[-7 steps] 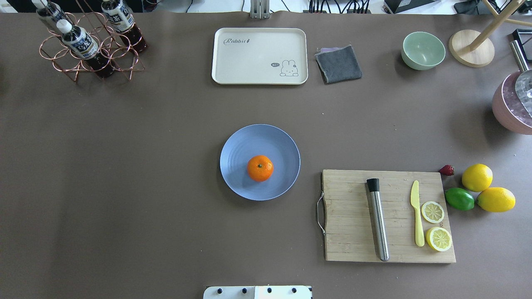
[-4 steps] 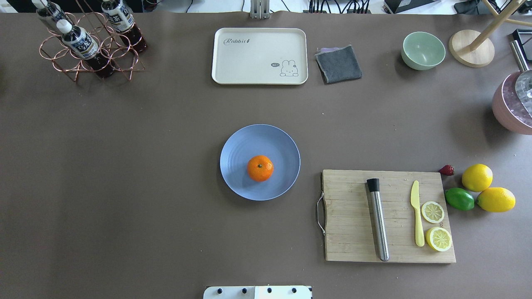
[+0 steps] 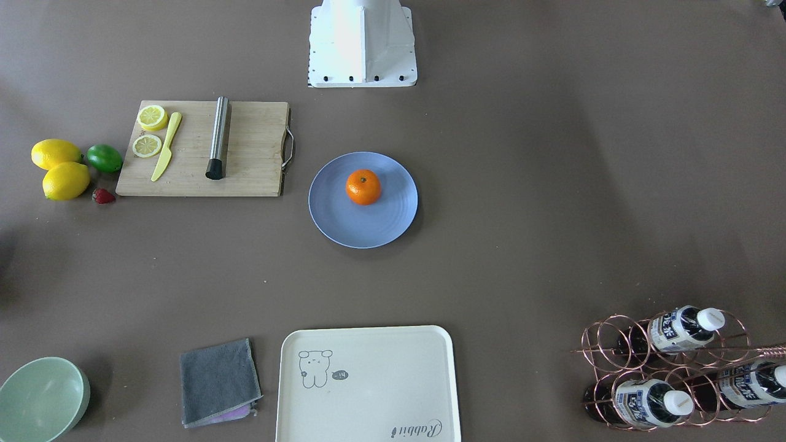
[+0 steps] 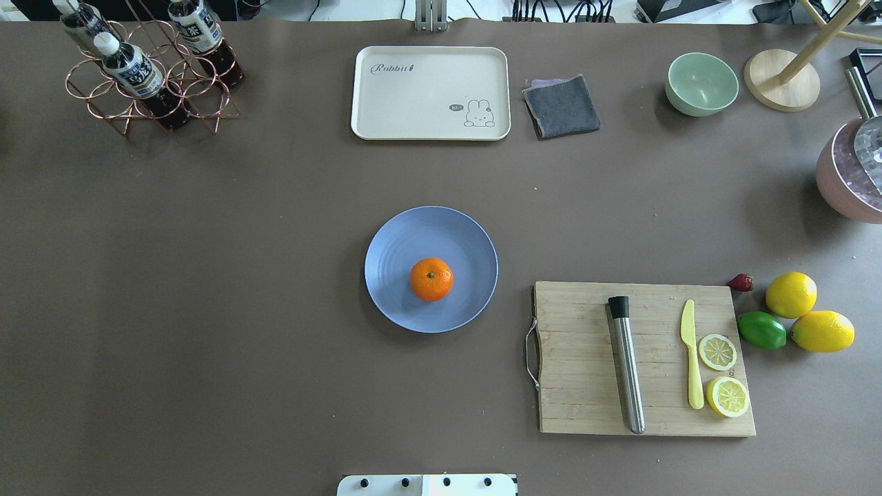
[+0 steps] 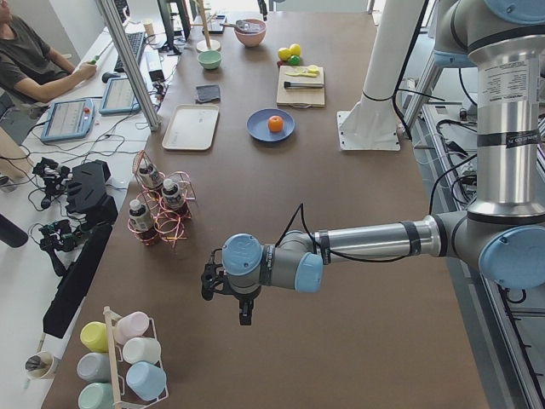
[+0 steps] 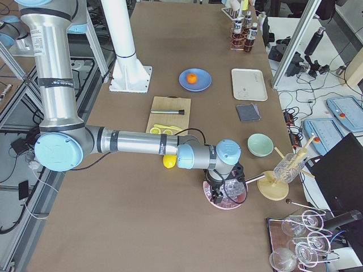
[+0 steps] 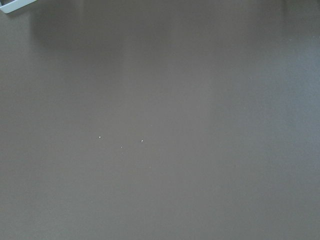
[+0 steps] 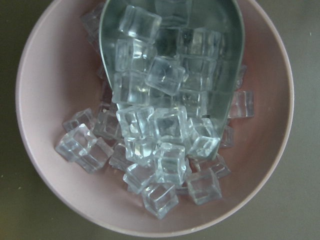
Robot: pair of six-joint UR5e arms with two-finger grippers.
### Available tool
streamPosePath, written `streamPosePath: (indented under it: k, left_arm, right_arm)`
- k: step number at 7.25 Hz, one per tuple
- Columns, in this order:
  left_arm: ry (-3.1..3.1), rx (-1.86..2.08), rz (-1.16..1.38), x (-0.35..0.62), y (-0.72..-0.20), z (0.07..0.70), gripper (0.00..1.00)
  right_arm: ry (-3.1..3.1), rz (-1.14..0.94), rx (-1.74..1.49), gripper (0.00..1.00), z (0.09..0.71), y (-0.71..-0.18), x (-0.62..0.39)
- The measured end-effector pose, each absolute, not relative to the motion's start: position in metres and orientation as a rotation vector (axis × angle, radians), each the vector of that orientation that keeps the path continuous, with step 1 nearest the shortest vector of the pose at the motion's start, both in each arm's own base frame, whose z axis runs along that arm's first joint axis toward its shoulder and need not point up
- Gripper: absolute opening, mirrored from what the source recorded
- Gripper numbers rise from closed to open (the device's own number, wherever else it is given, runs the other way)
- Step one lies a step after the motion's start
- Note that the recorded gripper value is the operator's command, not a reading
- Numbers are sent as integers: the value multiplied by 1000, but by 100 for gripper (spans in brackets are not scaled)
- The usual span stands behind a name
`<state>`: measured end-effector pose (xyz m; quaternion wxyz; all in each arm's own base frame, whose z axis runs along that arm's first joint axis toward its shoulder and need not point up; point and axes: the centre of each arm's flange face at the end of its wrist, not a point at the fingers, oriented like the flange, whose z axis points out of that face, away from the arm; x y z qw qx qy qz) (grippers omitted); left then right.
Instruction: Pick orange to plate
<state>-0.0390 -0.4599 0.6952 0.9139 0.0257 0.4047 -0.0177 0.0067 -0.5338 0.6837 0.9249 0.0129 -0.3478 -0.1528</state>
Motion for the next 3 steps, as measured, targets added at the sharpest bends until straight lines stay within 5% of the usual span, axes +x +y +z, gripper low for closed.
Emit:
streamPosePath:
  k: [3]
  left_arm:
    - [835,80,-17,-37,-467,680,97]
  right_arm:
    - [-718,-316,18,100,685,-539,0]
